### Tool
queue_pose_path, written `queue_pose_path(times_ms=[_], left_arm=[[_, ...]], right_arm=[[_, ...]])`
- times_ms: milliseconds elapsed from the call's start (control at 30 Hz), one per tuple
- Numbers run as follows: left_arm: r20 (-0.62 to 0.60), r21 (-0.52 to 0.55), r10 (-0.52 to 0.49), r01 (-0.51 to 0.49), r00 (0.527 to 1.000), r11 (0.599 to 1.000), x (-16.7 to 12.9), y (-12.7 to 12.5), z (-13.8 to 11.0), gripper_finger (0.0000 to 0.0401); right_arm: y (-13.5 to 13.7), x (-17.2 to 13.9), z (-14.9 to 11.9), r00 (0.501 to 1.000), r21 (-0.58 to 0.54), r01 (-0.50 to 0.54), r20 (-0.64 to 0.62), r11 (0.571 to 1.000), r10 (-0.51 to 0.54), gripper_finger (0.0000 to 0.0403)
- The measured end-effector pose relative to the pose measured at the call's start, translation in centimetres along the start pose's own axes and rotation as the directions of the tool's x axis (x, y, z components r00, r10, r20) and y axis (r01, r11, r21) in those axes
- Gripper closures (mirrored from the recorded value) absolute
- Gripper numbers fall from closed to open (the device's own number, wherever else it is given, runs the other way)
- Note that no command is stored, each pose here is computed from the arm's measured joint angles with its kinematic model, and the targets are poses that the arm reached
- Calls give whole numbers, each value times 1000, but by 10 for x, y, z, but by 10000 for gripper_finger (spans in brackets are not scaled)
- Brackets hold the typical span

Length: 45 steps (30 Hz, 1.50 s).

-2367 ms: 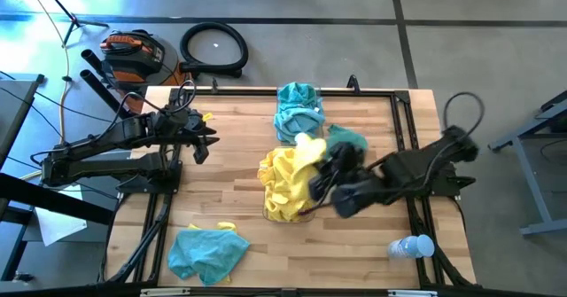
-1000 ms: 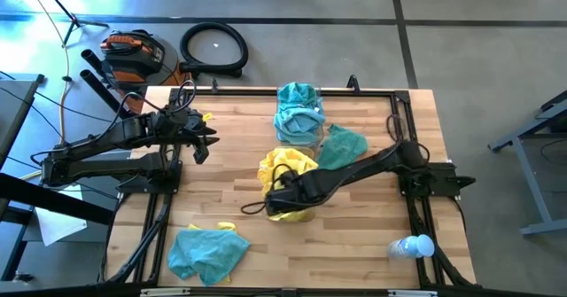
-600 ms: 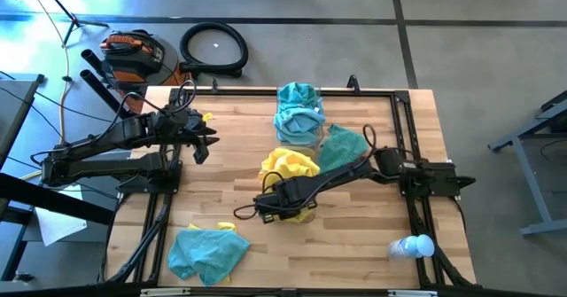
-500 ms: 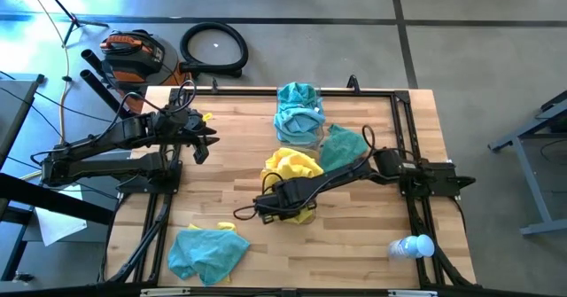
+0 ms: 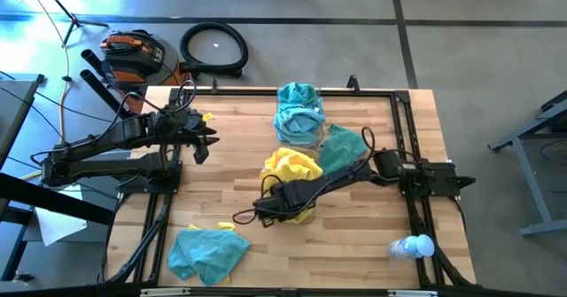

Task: Sort microfiber towel by color & place in baskets
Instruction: Put the yellow towel into the bottom transparent bin

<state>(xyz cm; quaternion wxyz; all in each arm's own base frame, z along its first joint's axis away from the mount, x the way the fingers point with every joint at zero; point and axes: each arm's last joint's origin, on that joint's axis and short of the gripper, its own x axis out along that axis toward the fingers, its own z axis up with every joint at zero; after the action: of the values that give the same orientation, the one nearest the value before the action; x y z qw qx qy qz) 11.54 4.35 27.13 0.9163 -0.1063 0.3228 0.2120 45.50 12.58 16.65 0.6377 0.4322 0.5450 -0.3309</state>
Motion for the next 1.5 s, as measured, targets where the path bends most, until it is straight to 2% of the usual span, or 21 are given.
queue_pose_path(times_ms=[233, 400, 500, 700, 1067, 1200, 1367, 1500], left_arm=[[0, 0, 0, 0, 1000, 1000, 0, 0, 0, 282], [0, 0, 0, 0, 1000, 1000, 0, 0, 0, 282], [0, 0, 0, 0, 1000, 1000, 0, 0, 0, 282], [0, 0, 0, 0, 1000, 1000, 0, 0, 0, 282], [0, 0, 0, 0, 1000, 1000, 0, 0, 0, 282], [0, 0, 0, 0, 1000, 1000, 0, 0, 0, 282], [0, 0, 0, 0, 1000, 1000, 0, 0, 0, 282], [0, 0, 0, 0, 1000, 1000, 0, 0, 0, 282]], right_arm=[[4, -26, 4, 998, -9, 41, 56, 999, -41, 287], [10, -53, 3, 998, -45, 22, 59, 999, -20, 263], [14, -71, 3, 997, -57, -4, 74, 998, 9, 261], [11, -96, 1, 985, -58, 40, 170, 998, -30, 261], [5, -63, 0, 981, 6, 92, 170, 996, -92, 261], [3, -60, -2, 975, 7, 114, 193, 994, -113, 261], [8, -81, -3, 973, -23, 81, 221, 996, -73, 261], [6, -106, -15, 940, -57, 114, 329, 992, -89, 261]])
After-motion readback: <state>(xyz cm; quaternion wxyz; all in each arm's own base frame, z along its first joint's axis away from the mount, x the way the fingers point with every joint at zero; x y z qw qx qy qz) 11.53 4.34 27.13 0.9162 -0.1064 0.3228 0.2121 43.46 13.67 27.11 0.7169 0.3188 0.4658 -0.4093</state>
